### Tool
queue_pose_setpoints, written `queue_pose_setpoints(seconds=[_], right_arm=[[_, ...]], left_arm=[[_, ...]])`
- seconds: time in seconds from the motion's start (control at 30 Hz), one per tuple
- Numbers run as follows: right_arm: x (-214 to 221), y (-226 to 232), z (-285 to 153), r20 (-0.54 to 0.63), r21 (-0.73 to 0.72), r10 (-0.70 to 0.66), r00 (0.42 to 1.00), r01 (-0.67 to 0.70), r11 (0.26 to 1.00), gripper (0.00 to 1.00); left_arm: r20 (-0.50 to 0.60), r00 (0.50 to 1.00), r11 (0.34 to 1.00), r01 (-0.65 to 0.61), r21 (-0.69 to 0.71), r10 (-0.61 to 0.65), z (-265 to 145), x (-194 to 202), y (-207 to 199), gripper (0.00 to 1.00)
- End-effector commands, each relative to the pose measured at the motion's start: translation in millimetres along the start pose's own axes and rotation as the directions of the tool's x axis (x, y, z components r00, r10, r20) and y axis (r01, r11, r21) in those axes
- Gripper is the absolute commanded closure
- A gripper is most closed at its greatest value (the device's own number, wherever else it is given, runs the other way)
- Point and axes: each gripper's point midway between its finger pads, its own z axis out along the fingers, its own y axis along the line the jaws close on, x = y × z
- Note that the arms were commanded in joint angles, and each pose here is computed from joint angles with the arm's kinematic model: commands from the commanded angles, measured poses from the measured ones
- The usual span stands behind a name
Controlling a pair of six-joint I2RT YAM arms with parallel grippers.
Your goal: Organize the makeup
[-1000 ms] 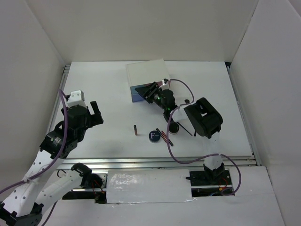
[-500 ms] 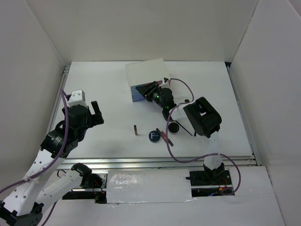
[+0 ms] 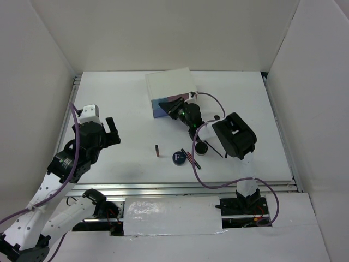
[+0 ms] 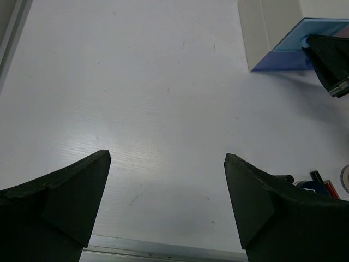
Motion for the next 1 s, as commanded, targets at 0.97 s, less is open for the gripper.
queue_pose_setpoints(seconds=[0.97], right_arm=[[17.4,47.2,-124.9,0.031,-0.146,0.03,0.999,-0.025,0.989,0.77]], left_arm=[[0.042,0.999,1.0,0.015,0.011,-0.016,-2.8,-9.7,-1.5,0.01]])
